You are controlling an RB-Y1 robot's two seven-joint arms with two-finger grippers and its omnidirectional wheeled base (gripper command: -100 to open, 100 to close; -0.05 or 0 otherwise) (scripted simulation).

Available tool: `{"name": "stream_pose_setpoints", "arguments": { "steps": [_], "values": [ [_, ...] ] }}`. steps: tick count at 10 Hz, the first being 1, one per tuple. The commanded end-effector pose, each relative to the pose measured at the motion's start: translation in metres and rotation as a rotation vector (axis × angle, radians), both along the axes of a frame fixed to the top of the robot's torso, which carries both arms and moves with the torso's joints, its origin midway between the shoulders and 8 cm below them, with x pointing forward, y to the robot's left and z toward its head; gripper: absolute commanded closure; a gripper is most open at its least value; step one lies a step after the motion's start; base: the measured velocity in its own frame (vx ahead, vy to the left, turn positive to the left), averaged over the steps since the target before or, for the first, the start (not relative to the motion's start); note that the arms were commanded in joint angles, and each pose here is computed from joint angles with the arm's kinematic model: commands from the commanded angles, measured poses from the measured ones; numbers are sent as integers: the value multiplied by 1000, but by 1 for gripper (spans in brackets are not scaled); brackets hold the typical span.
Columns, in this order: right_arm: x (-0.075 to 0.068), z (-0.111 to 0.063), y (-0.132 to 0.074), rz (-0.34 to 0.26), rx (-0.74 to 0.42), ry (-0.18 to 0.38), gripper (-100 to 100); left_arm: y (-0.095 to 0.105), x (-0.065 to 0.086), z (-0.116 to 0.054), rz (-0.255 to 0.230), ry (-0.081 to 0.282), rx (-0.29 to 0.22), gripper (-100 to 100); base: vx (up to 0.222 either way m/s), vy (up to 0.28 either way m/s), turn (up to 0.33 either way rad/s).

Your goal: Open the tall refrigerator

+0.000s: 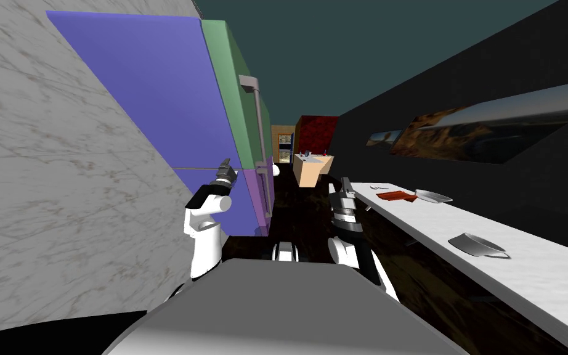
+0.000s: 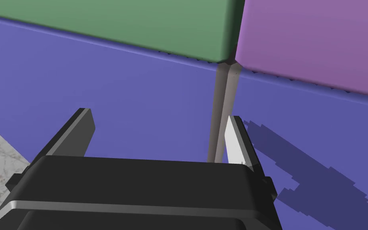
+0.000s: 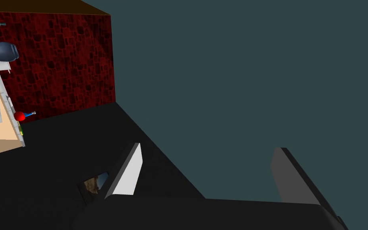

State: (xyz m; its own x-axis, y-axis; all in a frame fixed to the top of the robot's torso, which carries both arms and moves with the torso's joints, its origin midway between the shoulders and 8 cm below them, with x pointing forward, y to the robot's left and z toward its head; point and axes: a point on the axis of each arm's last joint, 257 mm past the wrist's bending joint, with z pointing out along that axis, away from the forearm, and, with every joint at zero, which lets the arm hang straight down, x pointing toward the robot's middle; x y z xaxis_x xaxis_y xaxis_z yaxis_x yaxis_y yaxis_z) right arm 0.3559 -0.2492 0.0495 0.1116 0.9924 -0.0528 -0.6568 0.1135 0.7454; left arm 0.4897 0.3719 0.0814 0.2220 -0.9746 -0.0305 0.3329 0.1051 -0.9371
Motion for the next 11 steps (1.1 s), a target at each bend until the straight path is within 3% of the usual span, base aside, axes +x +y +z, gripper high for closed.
{"name": "stream_pose_setpoints", "arguments": {
  "steps": [1, 11],
  "values": [
    [0, 0, 0, 0, 0, 0, 0, -5, 8, -3, -19, 28, -20, -100, 12, -78, 45],
    [0, 0, 0, 0, 0, 0, 0, -2, 33, -7, -55, 150, -90, -100, 3, -104, 39]
  ]
}}
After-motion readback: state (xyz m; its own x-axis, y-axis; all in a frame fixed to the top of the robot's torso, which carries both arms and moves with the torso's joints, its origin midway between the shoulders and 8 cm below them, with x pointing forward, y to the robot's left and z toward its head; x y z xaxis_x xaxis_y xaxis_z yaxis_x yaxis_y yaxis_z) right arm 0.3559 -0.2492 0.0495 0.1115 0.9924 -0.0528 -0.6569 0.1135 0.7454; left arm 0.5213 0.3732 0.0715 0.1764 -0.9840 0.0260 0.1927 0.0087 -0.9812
